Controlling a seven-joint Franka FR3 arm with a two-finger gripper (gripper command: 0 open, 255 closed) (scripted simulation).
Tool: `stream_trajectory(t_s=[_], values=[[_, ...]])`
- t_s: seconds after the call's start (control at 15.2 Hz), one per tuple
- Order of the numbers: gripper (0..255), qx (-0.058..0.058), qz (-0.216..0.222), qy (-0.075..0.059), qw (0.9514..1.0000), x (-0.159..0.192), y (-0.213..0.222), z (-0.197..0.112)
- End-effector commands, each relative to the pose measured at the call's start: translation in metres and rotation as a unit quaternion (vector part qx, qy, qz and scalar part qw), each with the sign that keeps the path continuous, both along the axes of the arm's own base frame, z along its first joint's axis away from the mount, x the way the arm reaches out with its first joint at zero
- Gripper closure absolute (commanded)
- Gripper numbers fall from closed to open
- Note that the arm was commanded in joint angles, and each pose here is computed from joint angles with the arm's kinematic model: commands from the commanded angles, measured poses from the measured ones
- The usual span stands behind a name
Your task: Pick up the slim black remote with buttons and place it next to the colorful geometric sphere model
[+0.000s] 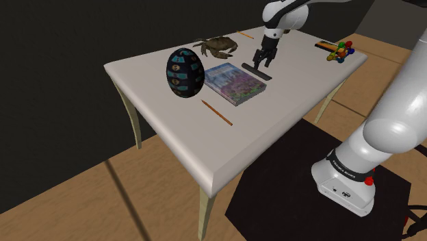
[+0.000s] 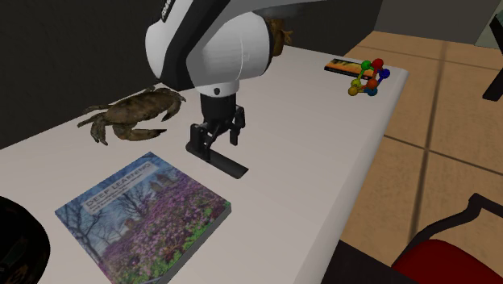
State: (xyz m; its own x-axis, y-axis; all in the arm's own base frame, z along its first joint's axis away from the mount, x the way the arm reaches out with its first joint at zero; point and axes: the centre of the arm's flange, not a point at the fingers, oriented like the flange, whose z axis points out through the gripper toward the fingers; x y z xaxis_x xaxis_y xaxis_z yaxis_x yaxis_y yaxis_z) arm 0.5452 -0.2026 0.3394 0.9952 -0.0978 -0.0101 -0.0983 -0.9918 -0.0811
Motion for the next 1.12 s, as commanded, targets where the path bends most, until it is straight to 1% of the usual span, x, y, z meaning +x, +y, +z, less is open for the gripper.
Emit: stream_trajectory(t_s=[0.0,0.13,0.66,0.73,1.06], values=[[0,0.0,0.0,0.0,1.0,0.001,0.0,-0.011],[0,0.0,0.0,0.0,1.0,0.001,0.001,-0.025],[0,0.0,0.0,0.0,1.0,0.001,0.001,-0.025],[255,0.0,0.0,0.0,1.0,0.001,0.001,-0.025],[255,0.0,0.0,0.0,1.0,0.0,0.001,-0.024]])
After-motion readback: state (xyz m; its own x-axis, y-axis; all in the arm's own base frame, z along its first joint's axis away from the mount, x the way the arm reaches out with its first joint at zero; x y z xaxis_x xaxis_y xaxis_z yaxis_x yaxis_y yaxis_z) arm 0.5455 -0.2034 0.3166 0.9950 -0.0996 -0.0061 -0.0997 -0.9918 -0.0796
